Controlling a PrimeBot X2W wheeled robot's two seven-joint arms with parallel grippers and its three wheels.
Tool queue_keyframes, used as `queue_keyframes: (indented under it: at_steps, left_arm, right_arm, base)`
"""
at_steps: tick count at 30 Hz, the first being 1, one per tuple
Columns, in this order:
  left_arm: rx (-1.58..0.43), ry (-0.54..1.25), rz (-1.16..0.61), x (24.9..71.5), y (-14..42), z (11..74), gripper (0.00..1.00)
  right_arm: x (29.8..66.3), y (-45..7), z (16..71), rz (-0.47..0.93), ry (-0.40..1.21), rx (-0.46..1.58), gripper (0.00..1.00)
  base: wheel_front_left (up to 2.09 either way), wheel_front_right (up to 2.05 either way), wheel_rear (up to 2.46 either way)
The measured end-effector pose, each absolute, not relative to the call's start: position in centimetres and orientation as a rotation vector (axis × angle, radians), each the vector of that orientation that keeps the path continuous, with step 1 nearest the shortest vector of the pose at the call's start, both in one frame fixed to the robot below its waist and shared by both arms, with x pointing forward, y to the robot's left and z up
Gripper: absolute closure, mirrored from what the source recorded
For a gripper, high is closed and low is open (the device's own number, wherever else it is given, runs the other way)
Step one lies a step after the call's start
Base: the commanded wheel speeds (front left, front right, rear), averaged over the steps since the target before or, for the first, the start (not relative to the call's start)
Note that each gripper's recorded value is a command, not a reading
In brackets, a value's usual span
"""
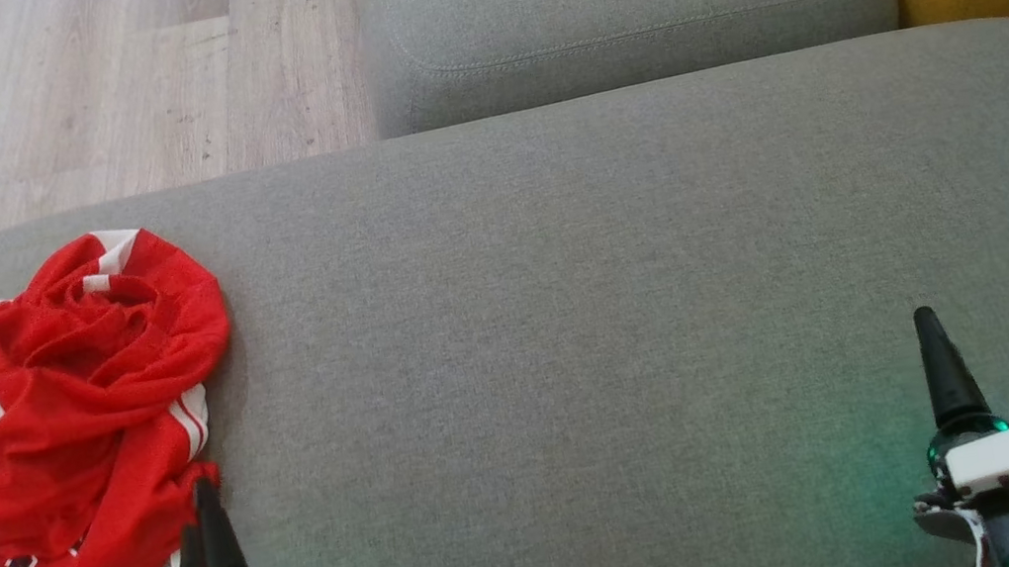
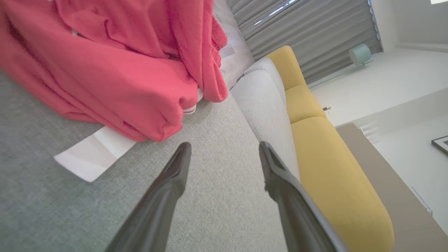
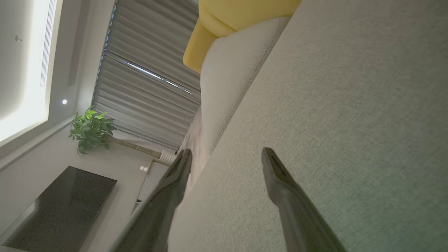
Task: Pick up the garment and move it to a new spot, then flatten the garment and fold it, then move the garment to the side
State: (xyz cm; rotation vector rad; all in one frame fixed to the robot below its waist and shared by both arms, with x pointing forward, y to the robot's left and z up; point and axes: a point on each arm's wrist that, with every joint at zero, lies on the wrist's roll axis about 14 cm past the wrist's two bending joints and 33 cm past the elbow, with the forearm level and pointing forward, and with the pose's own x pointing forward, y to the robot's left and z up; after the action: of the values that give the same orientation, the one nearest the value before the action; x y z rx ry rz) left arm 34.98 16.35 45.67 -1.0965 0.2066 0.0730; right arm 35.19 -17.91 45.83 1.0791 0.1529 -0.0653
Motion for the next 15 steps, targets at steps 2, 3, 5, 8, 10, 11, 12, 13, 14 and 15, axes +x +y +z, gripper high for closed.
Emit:
queue_keyframes:
  at_steps: [2, 3, 5, 8, 10, 11, 12, 13, 14, 15]
  left_arm:
    - [-1.068, 0.205, 0.062, 35.0, 16.1, 45.8, 0.00]
    - [-1.054, 0.204, 0.055, 35.0, 15.9, 45.9, 0.00]
    - [-1.021, 0.201, 0.047, 35.1, 15.7, 46.1, 0.00]
    - [-0.977, 0.191, 0.044, 35.1, 15.6, 46.4, 0.00]
    - [-0.950, 0.189, 0.034, 35.1, 15.5, 46.5, 0.00]
    - [-0.937, 0.187, 0.028, 35.1, 15.3, 46.7, 0.00]
    - [-0.923, 0.181, 0.022, 35.1, 15.2, 46.8, 0.00]
    - [-0.909, 0.181, 0.013, 35.1, 14.9, 46.9, 0.00]
    - [-0.893, 0.178, 0.006, 35.1, 14.8, 47.0, 0.00]
    - [-0.881, 0.173, 0.008, 35.1, 14.8, 47.1, 0.00]
  right_arm:
    - [35.2, -17.7, 45.9, -0.057, 0.153, 1.052, 0.00]
    - [35.1, -17.6, 45.9, -0.054, 0.152, 1.039, 0.00]
    - [35.0, -17.6, 46.0, -0.051, 0.151, 1.017, 0.00]
    - [34.7, -17.6, 45.9, -0.050, 0.150, 0.983, 0.00]
    - [34.6, -17.5, 45.8, -0.045, 0.153, 0.961, 0.00]
    - [34.6, -17.4, 45.9, -0.042, 0.149, 0.950, 0.00]
    - [34.6, -17.3, 46.0, -0.037, 0.147, 0.939, 0.00]
    - [34.6, -17.2, 46.1, -0.032, 0.148, 0.927, 0.00]
    - [34.6, -17.1, 46.2, -0.027, 0.146, 0.914, 0.00]
    - [34.6, -16.9, 46.2, -0.021, 0.144, 0.902, 0.00]
  base:
    - [0.00, 0.00, 0.00]
    - [0.00, 0.00, 0.00]
    - [0.00, 0.00, 0.00]
    - [0.00, 0.00, 0.00]
    - [0.00, 0.00, 0.00]
    - [0.00, 0.00, 0.00]
    - [0.00, 0.00, 0.00]
    - [0.00, 0.00, 0.00]
    - [0.00, 0.00, 0.00]
    - [0.00, 0.00, 0.00]
